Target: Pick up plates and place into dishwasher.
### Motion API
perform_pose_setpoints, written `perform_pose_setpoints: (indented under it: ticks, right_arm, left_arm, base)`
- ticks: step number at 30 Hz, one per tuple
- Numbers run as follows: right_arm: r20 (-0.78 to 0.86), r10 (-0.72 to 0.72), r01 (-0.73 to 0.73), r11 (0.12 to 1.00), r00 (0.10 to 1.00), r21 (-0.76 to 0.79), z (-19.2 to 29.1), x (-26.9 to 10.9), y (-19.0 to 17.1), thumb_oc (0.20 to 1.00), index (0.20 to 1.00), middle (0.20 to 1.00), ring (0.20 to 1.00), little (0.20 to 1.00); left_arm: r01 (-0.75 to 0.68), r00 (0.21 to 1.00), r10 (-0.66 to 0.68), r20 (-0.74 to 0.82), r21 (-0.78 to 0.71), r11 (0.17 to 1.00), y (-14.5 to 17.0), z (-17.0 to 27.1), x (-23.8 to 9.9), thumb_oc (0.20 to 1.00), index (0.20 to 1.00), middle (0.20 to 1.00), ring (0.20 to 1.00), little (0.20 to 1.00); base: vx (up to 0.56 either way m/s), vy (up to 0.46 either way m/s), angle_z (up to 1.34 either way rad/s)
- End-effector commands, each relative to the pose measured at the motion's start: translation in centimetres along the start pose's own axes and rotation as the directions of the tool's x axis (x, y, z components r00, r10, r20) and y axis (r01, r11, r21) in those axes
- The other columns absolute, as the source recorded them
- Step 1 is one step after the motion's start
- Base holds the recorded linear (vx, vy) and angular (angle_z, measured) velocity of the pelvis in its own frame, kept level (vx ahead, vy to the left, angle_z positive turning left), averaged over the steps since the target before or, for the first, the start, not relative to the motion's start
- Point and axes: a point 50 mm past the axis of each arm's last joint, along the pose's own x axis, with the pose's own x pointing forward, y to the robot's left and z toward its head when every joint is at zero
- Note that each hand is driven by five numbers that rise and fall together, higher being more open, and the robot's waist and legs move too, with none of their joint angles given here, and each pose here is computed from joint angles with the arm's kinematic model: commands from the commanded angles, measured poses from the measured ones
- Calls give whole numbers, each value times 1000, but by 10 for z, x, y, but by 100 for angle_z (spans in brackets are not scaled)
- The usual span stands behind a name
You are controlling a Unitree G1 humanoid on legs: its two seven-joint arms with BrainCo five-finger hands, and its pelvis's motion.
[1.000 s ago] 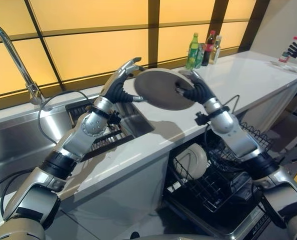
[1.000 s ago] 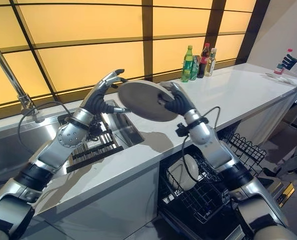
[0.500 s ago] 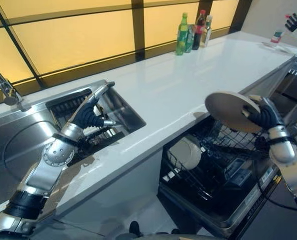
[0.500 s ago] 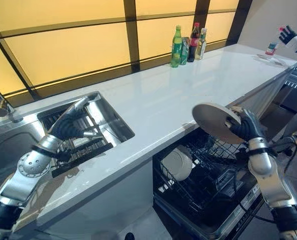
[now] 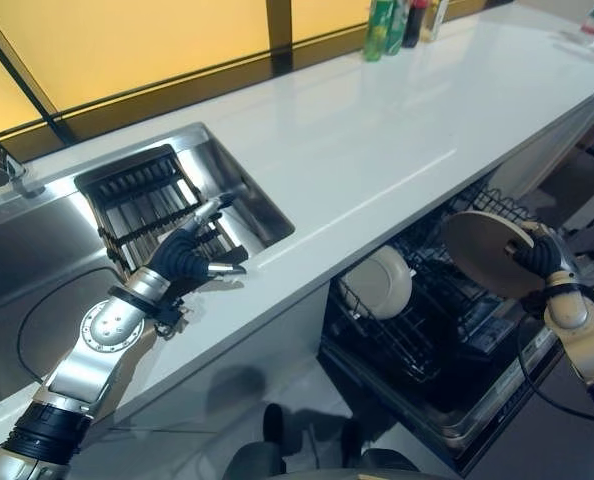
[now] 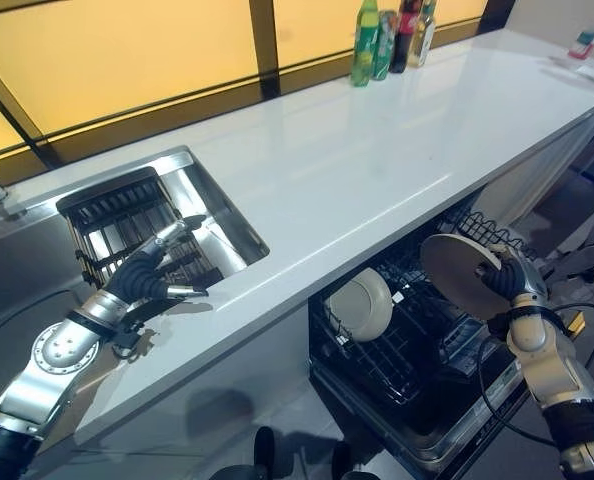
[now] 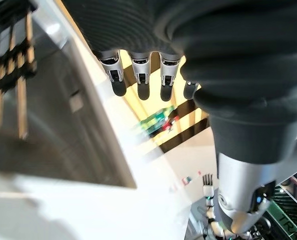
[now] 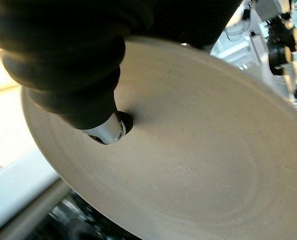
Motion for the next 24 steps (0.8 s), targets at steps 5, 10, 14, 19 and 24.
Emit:
perform_pose_setpoints:
  ticks: [5, 10, 14, 19, 24]
  right_arm:
    - [15, -166, 166, 986, 986, 2, 37, 43, -55, 200, 200, 200, 200, 200]
    - [-51, -126, 124, 992, 991, -36, 30, 51, -55, 200, 200, 200, 200, 200]
    - [-78, -88, 87, 996, 993, -15, 31, 55, -51, 200, 200, 200, 200, 200]
    - [-106, 45, -33, 992, 993, 118, 33, 60, -37, 200, 200, 200, 200, 200]
    - [-132, 166, -128, 958, 977, 258, 27, 59, -23, 200, 200, 200, 200, 200]
  left_arm:
    - [-50, 965, 46, 260, 10, 999, 16, 49, 30, 1000, 1000, 1000, 1000, 1000]
    - [-68, 957, 61, 283, 16, 998, 21, 54, 34, 1000, 1000, 1000, 1000, 1000]
    - [-71, 953, 63, 296, 14, 997, 23, 57, 36, 1000, 1000, 1000, 1000, 1000]
    - [-77, 944, 73, 323, -2, 997, 26, 62, 41, 1000, 1000, 1000, 1000, 1000]
    - [-75, 930, 73, 360, -9, 997, 28, 71, 48, 1000, 1000, 1000, 1000, 1000]
  base:
    - [-84, -30, 15]
    - [-80, -18, 10]
    - [-80, -9, 9]
    - [-81, 3, 2]
    - [-51, -10, 3]
